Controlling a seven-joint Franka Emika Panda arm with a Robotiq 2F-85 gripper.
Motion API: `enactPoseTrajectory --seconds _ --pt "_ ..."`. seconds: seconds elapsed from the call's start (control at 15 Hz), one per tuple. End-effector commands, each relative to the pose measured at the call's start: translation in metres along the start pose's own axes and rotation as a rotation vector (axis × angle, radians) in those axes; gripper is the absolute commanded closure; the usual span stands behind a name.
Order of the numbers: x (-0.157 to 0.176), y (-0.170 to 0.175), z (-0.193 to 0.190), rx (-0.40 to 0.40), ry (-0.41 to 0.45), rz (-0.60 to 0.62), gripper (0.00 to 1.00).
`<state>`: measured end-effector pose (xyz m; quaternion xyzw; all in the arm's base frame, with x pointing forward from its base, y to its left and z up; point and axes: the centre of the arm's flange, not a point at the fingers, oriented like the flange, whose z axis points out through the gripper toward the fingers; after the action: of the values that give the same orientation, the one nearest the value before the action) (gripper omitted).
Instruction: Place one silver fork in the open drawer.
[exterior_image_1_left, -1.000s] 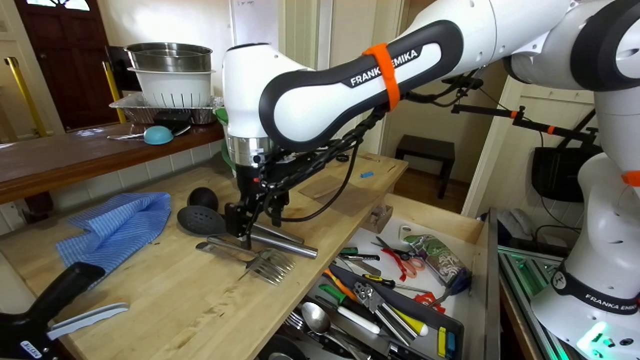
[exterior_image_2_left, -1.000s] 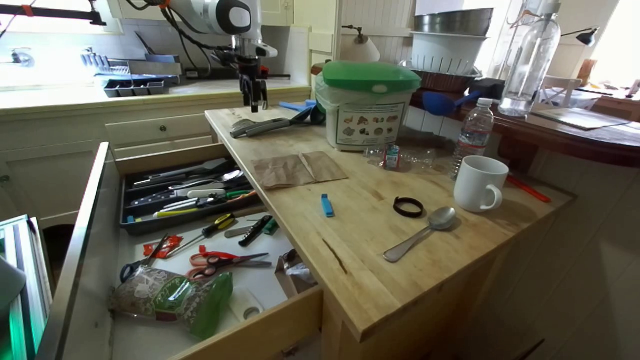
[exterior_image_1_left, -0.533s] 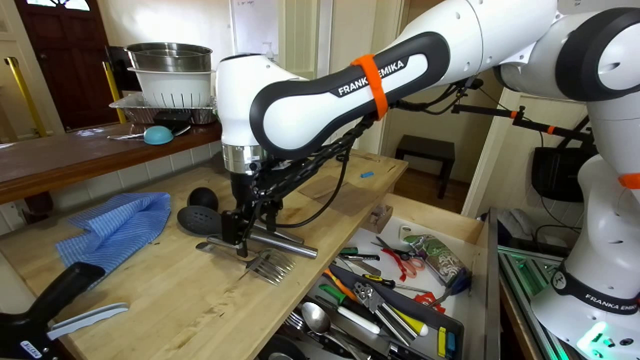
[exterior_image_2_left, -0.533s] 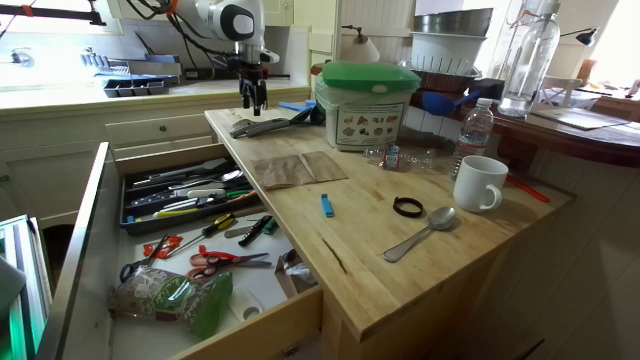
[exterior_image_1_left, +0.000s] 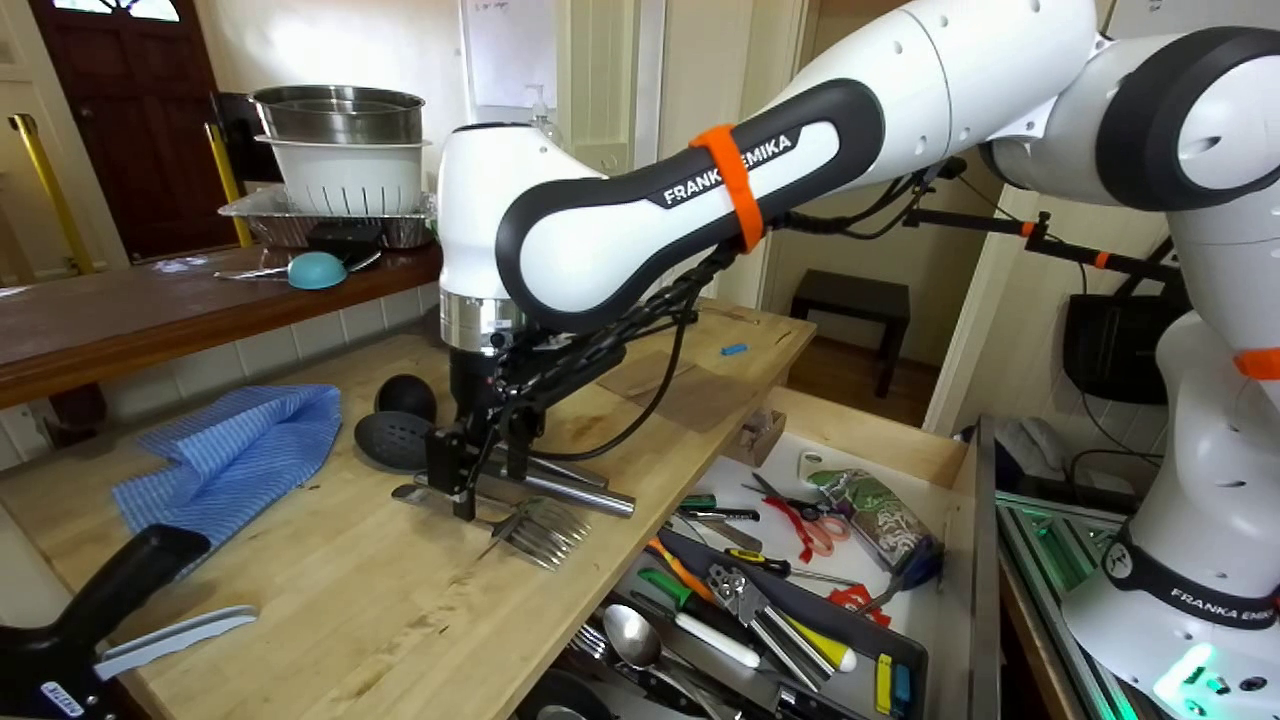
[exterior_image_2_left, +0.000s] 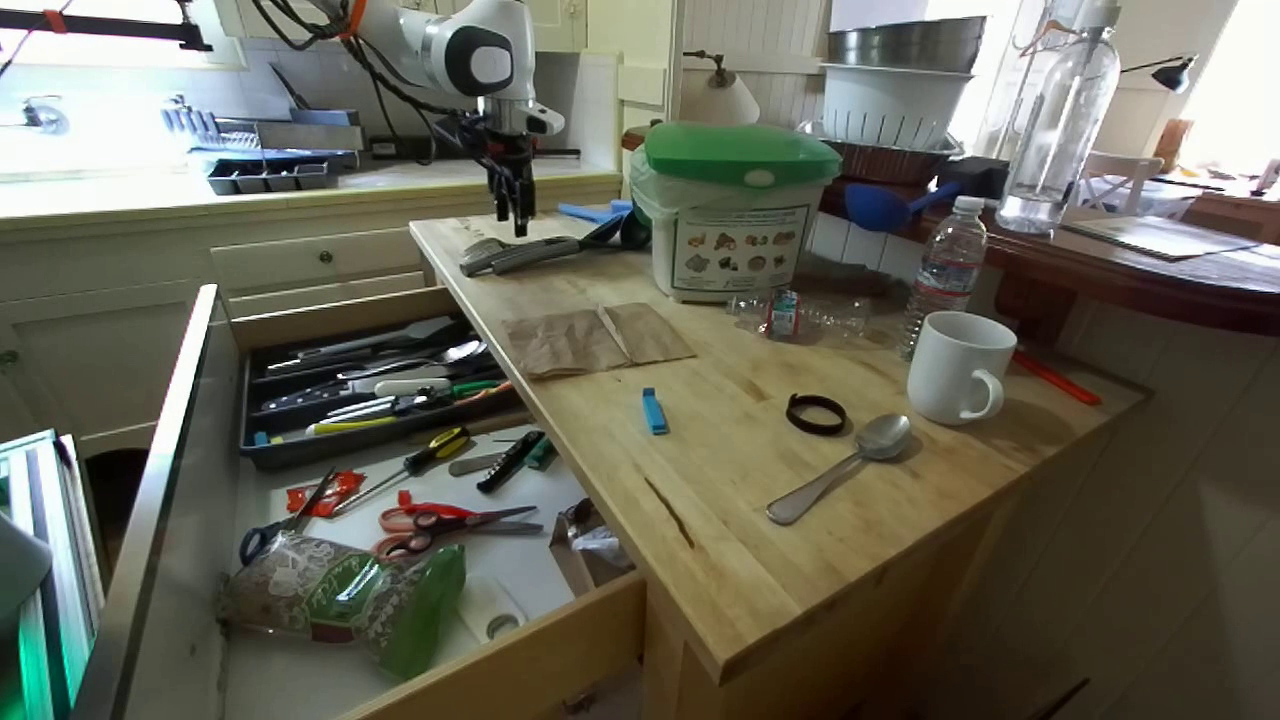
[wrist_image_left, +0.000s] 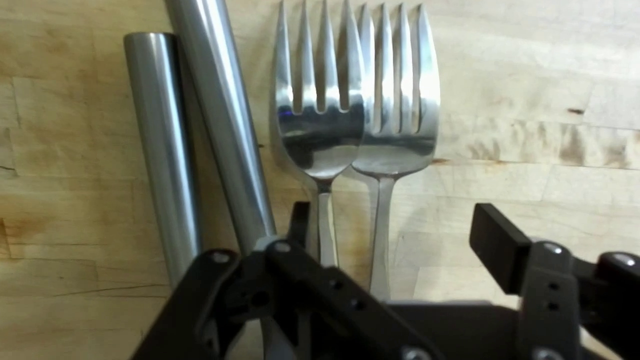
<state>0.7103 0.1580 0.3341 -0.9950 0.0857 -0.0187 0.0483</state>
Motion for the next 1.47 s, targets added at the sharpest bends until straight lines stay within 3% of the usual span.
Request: enactPoseTrajectory --seconds 0.0,0.27,0.6,1.0,1.13,1.2,1.4 --pt "0.008 0.006 0.019 0.033 0.002 -0.017 0.13" --pt "0.008 0.018 0.028 0.019 -0.007 -0.017 0.0" --pt "0.012 0.035 0.034 0.005 -0.017 0.007 0.03" --pt "0.009 0.009 0.048 -0.036 -0.047 -0.049 0.07" --pt "0.005 0.0 0.051 -0.067 -0.043 -0.046 0.21" --pt "0.004 -0.001 0.049 -0.085 -0.036 -0.047 0.39" --pt "0.002 -0.006 0.046 -0.107 -0.022 -0.04 0.63"
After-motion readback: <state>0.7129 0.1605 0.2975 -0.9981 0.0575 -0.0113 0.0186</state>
